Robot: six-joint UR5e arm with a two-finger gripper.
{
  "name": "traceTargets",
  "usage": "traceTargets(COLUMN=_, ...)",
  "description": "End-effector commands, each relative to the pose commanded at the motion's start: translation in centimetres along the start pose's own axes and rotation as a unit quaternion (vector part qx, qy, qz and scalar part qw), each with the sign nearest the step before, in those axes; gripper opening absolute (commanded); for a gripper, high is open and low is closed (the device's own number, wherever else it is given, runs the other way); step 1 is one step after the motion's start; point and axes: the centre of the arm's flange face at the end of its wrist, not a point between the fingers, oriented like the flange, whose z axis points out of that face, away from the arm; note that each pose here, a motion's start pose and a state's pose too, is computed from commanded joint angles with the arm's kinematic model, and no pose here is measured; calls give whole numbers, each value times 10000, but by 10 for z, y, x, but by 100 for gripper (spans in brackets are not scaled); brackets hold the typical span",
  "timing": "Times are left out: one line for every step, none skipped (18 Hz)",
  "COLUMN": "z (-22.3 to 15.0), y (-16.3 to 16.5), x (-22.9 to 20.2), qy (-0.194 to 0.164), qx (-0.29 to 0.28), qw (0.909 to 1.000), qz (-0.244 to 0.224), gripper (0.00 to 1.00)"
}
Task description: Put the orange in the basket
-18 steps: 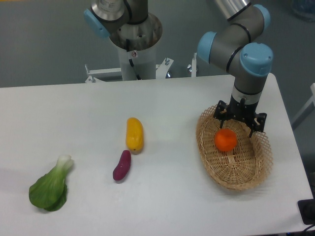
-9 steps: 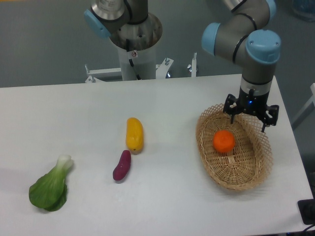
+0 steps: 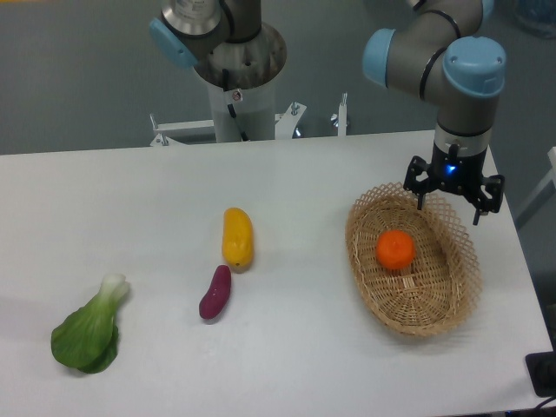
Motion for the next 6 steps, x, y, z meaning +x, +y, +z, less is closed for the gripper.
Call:
traceTargets(z=-1, y=0, x=0, qy=-7, qx=2, qw=10000, qz=1, gripper=100)
traceTargets(z=-1, y=0, x=0, qy=-7, qx=2, qw=10000, qz=1, gripper=100)
traceTargets(z=-1, y=0, x=-1, qy=-5, qx=9, qw=10000, qz=1, gripper=100)
traceTargets(z=-2, y=-1, x=-2, qy=-24, qx=-1, qw=10000, qz=-6, gripper=100)
traceTargets(z=-2, y=-2, x=-3, qy=-23, qx=0, qw=10000, qz=1, gripper=100)
traceTargets(z=-2, y=-2, x=-3, qy=-23, qx=0, qw=10000, qz=2, gripper=100)
